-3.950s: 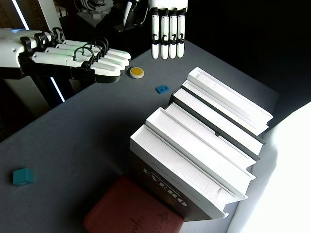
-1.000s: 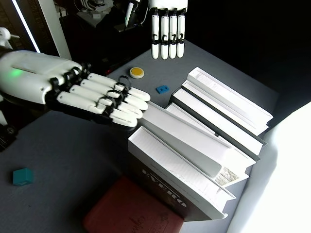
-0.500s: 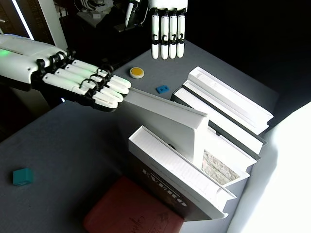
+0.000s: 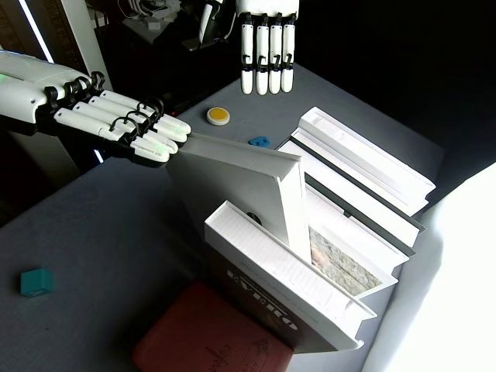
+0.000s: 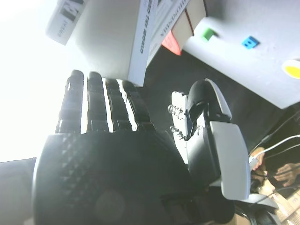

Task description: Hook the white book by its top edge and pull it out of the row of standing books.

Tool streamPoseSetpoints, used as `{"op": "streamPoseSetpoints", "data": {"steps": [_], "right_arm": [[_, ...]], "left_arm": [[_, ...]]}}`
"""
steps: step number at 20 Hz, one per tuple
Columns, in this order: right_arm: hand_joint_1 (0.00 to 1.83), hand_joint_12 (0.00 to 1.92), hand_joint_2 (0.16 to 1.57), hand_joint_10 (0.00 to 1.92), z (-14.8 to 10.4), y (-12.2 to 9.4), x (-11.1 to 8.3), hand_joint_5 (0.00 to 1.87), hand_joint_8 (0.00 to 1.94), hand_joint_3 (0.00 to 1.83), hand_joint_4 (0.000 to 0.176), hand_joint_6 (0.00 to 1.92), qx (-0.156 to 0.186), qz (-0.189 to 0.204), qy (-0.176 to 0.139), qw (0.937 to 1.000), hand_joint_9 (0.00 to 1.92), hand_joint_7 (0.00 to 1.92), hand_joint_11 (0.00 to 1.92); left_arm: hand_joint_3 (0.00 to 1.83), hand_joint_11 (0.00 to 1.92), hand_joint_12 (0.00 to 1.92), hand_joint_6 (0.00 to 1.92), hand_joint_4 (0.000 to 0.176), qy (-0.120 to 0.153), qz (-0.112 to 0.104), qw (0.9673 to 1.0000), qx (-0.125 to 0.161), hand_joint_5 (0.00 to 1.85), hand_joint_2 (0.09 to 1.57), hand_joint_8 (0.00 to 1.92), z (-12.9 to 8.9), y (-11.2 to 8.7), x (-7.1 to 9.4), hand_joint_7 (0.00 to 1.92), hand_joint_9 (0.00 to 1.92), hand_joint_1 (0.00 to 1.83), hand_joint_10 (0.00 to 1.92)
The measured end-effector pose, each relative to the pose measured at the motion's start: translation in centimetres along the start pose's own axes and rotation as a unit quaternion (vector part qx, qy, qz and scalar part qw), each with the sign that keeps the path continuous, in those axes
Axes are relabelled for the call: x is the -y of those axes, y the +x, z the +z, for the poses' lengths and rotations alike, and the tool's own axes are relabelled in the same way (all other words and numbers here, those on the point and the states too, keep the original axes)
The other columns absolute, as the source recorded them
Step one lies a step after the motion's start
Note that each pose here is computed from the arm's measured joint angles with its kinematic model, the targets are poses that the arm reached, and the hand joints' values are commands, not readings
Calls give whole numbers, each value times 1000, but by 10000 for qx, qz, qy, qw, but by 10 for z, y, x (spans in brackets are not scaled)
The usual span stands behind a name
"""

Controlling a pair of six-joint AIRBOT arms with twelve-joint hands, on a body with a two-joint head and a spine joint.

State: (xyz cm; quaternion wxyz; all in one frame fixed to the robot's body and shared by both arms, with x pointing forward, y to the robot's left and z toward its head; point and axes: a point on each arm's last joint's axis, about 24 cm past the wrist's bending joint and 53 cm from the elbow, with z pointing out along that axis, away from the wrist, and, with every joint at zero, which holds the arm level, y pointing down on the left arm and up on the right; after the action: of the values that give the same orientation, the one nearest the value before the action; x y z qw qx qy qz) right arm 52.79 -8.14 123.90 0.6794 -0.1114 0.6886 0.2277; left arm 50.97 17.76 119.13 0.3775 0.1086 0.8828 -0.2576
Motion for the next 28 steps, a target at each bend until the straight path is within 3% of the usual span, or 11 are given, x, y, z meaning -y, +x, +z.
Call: {"op": "streamPoseSetpoints", "data": {"steps": [2,4,9,18,26,28], "right_arm": [[167,0,1290,0,-1,7,0,38,2,2,0,3,-137,4,0,9999,0,7,0],[146,0,1290,0,-5,31,3,51,6,2,0,7,-602,180,75,9980,0,23,0],[128,0,1289,0,-5,33,2,51,2,2,0,3,-620,135,46,9980,0,25,0],[113,0,1293,0,-9,71,8,33,1,0,0,1,-1270,178,97,9917,0,14,0],[124,0,1292,0,-8,72,7,59,4,0,0,5,-1277,147,57,9917,0,41,0],[142,0,1290,2,-14,69,-1,75,6,0,0,9,-1265,111,27,9919,4,51,0]], "left_arm": [[2,0,0,1,0,0,0,10000,0,5,1233,0,0,0,0,0,0,0,0],[5,0,0,6,0,0,0,10000,0,15,1241,0,0,0,0,0,0,0,0],[1,0,0,6,0,0,0,10000,0,22,1235,0,0,0,0,0,0,0,0],[3,0,0,4,0,0,2,10000,-2,11,1240,0,0,0,0,0,0,0,0],[3,0,0,5,0,0,2,10000,0,18,1241,0,0,0,0,0,0,0,0],[0,0,0,0,0,0,2,10000,0,1,1237,0,0,0,0,0,0,0,0]]}}
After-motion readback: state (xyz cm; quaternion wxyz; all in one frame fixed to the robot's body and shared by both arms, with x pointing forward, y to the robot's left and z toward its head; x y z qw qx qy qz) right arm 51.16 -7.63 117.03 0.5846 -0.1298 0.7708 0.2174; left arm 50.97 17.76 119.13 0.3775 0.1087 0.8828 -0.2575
